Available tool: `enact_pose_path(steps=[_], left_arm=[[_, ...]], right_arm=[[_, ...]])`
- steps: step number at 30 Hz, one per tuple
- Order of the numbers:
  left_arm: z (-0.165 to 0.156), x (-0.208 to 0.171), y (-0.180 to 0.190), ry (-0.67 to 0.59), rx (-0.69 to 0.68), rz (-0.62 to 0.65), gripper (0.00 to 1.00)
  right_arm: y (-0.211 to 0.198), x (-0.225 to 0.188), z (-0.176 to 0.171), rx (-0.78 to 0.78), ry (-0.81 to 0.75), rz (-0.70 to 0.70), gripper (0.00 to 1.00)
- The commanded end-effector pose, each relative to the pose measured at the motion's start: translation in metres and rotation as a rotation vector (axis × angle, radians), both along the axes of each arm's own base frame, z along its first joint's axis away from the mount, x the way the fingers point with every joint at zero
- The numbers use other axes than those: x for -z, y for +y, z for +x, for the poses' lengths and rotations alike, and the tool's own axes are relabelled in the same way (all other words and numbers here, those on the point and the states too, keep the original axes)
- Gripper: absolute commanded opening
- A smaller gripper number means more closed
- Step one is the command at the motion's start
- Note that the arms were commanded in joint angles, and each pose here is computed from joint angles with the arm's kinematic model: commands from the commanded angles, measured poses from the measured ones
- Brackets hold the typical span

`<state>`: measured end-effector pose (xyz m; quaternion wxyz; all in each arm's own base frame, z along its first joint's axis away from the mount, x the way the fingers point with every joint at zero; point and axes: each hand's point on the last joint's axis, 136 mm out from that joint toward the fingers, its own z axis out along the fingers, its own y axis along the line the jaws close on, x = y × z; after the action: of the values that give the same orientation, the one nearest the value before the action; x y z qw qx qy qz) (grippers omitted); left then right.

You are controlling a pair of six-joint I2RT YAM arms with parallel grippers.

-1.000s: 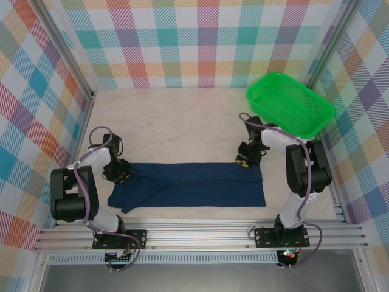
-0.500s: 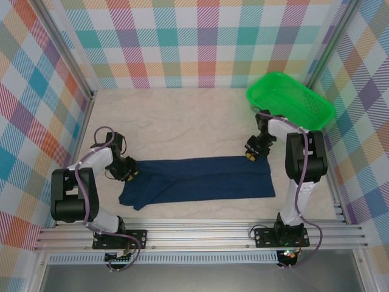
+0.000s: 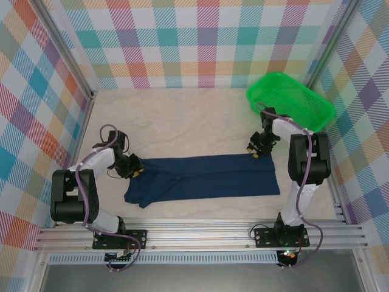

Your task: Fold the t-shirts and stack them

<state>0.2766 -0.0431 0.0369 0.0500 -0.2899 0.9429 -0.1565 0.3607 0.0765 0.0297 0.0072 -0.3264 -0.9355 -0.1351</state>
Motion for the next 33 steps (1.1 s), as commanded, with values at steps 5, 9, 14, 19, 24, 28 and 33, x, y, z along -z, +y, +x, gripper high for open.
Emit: enact_pose_path(steps=[5,9,14,19,24,28,33], left_arm=[[-0.015,0.002,0.009,0.013,0.021,0.079,0.26],[-0.011,0.01,0.006,0.014,0.031,0.07,0.26],[-0.009,0.02,0.001,0.026,0.046,0.062,0.25],[-0.008,0.022,-0.002,0.029,0.046,0.067,0.21],[-0.008,0.011,0.001,0.011,0.044,0.087,0.15],[-0.012,0.002,0.002,0.003,0.044,0.095,0.14],[-0.013,0.001,0.0,-0.001,0.043,0.079,0.1]], right_arm=[[0.015,-0.028,-0.009,-0.044,-0.064,0.022,0.25],[0.022,-0.029,-0.014,-0.06,-0.067,0.037,0.26],[0.026,-0.03,-0.018,-0.065,-0.065,0.046,0.26],[0.028,-0.031,-0.018,-0.063,-0.065,0.052,0.27],[0.029,-0.03,-0.017,-0.065,-0.065,0.05,0.27],[0.029,-0.026,-0.018,-0.067,-0.057,0.048,0.27],[0.031,-0.023,-0.018,-0.075,-0.05,0.046,0.27]])
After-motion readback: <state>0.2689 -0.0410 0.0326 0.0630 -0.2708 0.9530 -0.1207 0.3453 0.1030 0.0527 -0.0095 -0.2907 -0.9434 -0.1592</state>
